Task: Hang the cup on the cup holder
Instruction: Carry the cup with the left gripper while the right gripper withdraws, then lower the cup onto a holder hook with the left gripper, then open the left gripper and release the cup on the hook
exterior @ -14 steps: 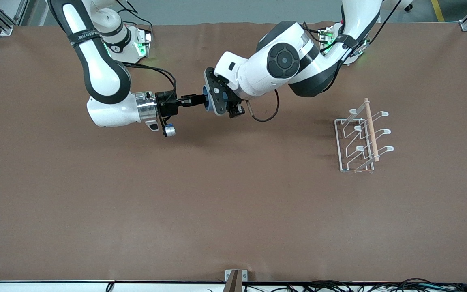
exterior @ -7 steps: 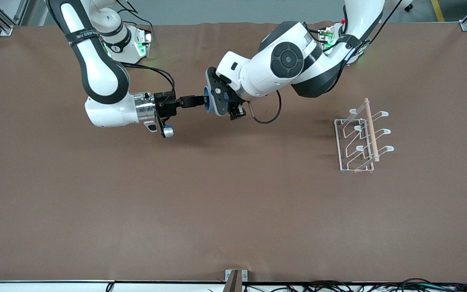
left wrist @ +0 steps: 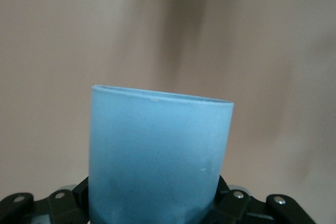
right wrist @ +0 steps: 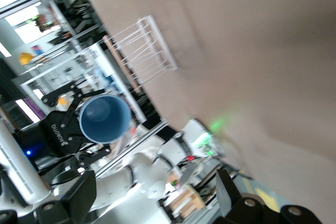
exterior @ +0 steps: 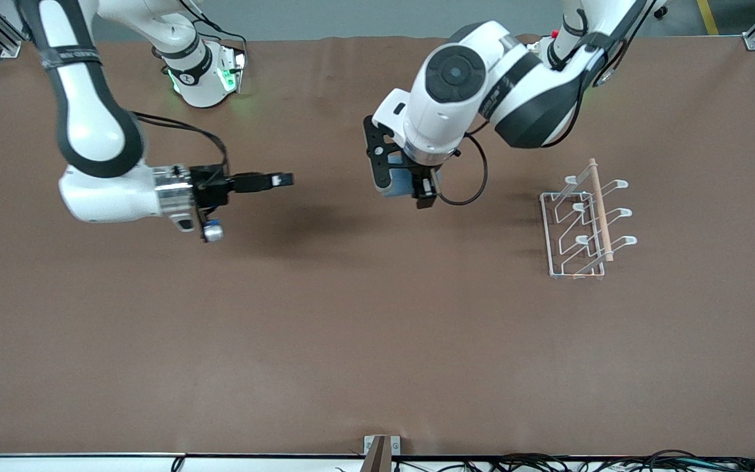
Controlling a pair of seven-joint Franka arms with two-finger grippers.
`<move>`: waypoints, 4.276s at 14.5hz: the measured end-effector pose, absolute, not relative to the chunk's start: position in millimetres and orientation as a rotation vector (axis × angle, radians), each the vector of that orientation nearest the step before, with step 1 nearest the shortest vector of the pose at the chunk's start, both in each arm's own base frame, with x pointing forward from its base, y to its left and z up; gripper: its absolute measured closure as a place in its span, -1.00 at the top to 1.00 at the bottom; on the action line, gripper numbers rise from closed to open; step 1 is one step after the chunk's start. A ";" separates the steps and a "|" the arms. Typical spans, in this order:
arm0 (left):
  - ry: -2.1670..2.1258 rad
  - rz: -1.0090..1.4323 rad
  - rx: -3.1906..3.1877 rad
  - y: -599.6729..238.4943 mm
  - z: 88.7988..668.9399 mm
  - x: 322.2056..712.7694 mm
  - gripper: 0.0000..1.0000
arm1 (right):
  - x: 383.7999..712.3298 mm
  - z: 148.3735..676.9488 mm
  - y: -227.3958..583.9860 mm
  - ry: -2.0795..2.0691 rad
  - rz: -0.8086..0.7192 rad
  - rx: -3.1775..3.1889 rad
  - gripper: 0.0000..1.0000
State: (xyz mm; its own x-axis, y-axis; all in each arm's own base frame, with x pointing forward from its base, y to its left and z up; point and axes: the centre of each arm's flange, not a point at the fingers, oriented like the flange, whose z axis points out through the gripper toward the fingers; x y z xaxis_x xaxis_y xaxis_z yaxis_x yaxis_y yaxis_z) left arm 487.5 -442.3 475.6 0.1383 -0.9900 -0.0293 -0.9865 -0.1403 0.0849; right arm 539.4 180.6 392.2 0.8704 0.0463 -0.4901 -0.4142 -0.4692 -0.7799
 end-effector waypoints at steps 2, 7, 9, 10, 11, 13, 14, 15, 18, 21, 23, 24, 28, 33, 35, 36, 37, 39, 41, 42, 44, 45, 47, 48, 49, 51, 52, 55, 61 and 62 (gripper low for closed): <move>-2.192 -0.235 2.372 -429.7 473.8 485.3 0.52 | 551.5 402.6 145.0 0.236 0.506 -2.149 1.00; -2.406 -0.652 2.547 -381.7 448.9 493.4 0.52 | 577.7 436.3 62.7 0.111 0.362 -2.632 1.00; -2.484 -0.779 2.600 -363.3 434.9 500.8 0.52 | 590.6 458.2 27.8 0.080 0.258 -2.829 1.00; -2.519 -0.841 2.616 -355.0 426.4 503.5 0.52 | 596.7 467.8 10.6 0.075 0.197 -2.914 1.00; -2.551 -0.907 2.627 -345.9 416.6 506.0 0.52 | 600.6 474.9 -3.9 0.072 0.151 -2.983 1.00; -2.619 -1.042 2.621 -325.9 394.8 510.5 0.52 | 604.5 489.5 -21.8 0.049 0.093 -3.094 1.00; -2.659 -1.112 2.608 -316.4 383.1 512.0 0.52 | 605.5 500.6 -27.0 0.046 0.062 -3.126 1.00; -2.699 -1.180 2.592 -307.2 371.6 513.8 0.52 | 604.7 514.6 -31.9 0.052 0.025 -3.139 1.00; -2.811 -1.367 2.508 -279.6 341.6 526.0 0.52 | 587.5 557.7 -47.8 0.129 -0.030 -3.144 1.00; -2.921 -1.550 2.371 -257.4 316.1 536.8 0.52 | 563.8 596.4 -63.6 0.196 0.007 -3.138 1.00; -2.952 -1.646 2.317 -244.3 302.7 538.2 0.52 | 551.5 624.3 -63.2 0.246 0.040 -3.134 1.00; -2.965 -1.691 2.290 -238.5 296.2 536.8 0.52 | 546.7 635.7 -62.7 0.276 0.046 -3.131 1.00; -2.979 -1.838 2.175 -218.5 268.1 528.0 0.52 | 543.7 643.1 -68.9 0.321 0.047 -3.127 1.00; -2.975 -1.860 2.137 -217.0 248.8 523.6 0.52 | 543.0 648.2 -79.2 0.350 0.027 -3.125 1.00; -2.954 -1.842 2.197 -216.9 235.1 521.6 0.52 | 542.0 650.6 -85.8 0.369 0.019 -3.122 1.00; -2.935 -1.827 2.245 -216.4 227.0 521.1 0.52 | 541.8 650.8 -86.9 0.372 0.018 -3.122 1.00; -2.912 -1.815 2.295 -214.9 218.5 521.7 0.52 | 542.0 650.7 -86.5 0.371 0.019 -3.122 1.00; -2.867 -1.799 2.379 -211.5 204.3 524.2 0.52 | 542.4 650.2 -85.2 0.367 0.020 -3.123 1.00; -2.829 -1.760 2.477 -212.1 197.5 526.2 0.52 | 543.0 649.8 -83.6 0.361 0.021 -3.123 1.00; -2.792 -1.743 2.543 -211.5 197.0 527.1 0.58 | 543.5 649.6 -80.6 0.352 0.022 -3.124 1.00; -2.644 -1.708 2.695 -211.5 203.2 530.5 0.68 | 544.4 649.5 -75.2 0.337 0.022 -3.126 1.00; -2.571 -1.694 2.749 -212.7 210.6 535.4 0.89 | 544.5 649.4 -74.9 0.337 0.022 -3.127 1.00; -2.447 -1.723 2.836 -211.7 230.1 546.6 0.99 | 544.3 649.1 -77.1 0.343 0.023 -3.126 1.00; -2.395 -1.746 2.871 -210.6 238.9 550.8 1.00 | 544.2 649.1 -78.3 0.347 0.023 -3.126 1.00; -2.357 -1.759 2.896 -210.3 245.6 553.5 1.00 | 544.1 649.0 -79.0 0.349 0.023 -3.126 1.00; -2.293 -1.739 2.945 -212.0 256.7 557.1 1.00 | 544.1 649.0 -79.1 0.349 0.023 -3.126 1.00; -2.247 -1.701 2.988 -213.9 264.8 560.1 1.00 | 544.1 649.1 -78.7 0.348 0.023 -3.126 1.00; -2.112 -1.537 3.131 -218.4 304.9 576.8 1.00 | 544.4 649.1 -77.3 0.344 0.023 -3.126 1.00; -1.282 -0.927 3.549 -211.7 397.8 610.6 1.00 | 544.5 649.1 -76.3 0.327 0.023 -3.128 1.00; -1.177 -0.816 3.559 -209.1 411.5 614.5 1.00 | 544.6 649.1 -75.5 0.322 0.023 -3.128 1.00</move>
State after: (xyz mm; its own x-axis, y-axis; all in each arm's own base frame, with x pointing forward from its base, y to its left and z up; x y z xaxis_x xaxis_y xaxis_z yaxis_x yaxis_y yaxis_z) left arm 614.5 -209.1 411.5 0.7534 -0.3673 -0.5453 -0.6396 -0.6019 -0.4782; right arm 544.6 -75.5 649.1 0.9790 -0.2035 -0.0143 -0.2035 -0.9791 0.0048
